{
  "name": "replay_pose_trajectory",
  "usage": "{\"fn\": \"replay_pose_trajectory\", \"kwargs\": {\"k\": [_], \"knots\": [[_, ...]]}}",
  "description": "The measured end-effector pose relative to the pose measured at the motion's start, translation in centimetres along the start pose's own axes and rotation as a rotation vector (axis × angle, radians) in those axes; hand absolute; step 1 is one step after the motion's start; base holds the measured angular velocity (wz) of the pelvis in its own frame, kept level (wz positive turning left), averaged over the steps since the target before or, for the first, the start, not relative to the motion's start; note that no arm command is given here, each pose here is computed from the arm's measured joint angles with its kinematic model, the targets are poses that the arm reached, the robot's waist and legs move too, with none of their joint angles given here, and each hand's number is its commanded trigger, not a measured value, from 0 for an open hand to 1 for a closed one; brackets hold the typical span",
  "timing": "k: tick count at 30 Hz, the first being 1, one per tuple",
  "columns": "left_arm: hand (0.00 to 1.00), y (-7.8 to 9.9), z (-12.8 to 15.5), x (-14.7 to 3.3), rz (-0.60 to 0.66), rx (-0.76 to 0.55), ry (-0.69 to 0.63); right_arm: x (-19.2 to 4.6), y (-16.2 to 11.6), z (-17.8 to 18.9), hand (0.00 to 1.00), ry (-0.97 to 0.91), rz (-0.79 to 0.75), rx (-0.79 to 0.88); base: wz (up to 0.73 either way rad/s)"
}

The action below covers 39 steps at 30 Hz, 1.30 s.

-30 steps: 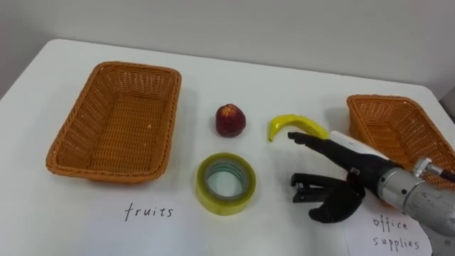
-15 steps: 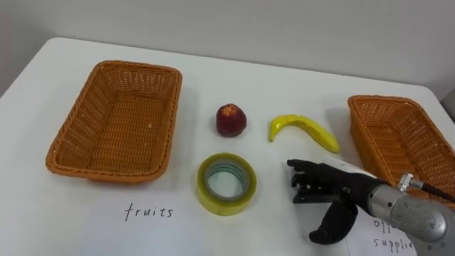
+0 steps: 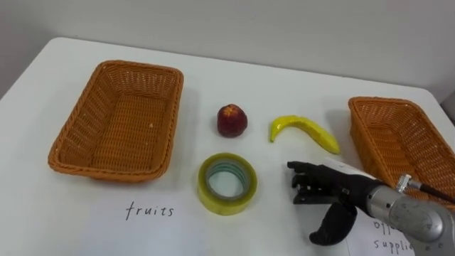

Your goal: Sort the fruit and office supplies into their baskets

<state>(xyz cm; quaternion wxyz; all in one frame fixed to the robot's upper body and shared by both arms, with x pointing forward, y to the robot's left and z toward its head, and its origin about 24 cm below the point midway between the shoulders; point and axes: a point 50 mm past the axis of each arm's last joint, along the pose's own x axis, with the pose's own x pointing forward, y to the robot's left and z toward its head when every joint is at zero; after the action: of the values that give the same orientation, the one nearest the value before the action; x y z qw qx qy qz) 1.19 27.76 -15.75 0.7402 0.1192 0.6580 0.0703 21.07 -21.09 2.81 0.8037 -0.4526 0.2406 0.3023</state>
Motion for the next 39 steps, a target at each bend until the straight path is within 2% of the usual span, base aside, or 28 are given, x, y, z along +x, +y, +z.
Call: {"fn": "replay_pose_trajectory", "kwargs": {"k": [18, 24, 39], "knots": [[0.00, 0.0, 0.4, 0.0, 0.014, 0.007, -0.008, 0.1, -0.1, -0.5, 0.00, 0.062, -0.033, -0.047, 0.00], [0.00, 0.0, -0.2, -0.1, 0.024, 0.003, 0.009, -0.1, -0.7, -1.0, 0.00, 0.131, -0.083, -0.083, 0.00], [0.00, -0.2, -0.7, -0.1, 0.035, 0.002, 0.022, -0.1, -0.7, -1.2, 0.00, 0.142, -0.100, -0.077, 0.00]]}}
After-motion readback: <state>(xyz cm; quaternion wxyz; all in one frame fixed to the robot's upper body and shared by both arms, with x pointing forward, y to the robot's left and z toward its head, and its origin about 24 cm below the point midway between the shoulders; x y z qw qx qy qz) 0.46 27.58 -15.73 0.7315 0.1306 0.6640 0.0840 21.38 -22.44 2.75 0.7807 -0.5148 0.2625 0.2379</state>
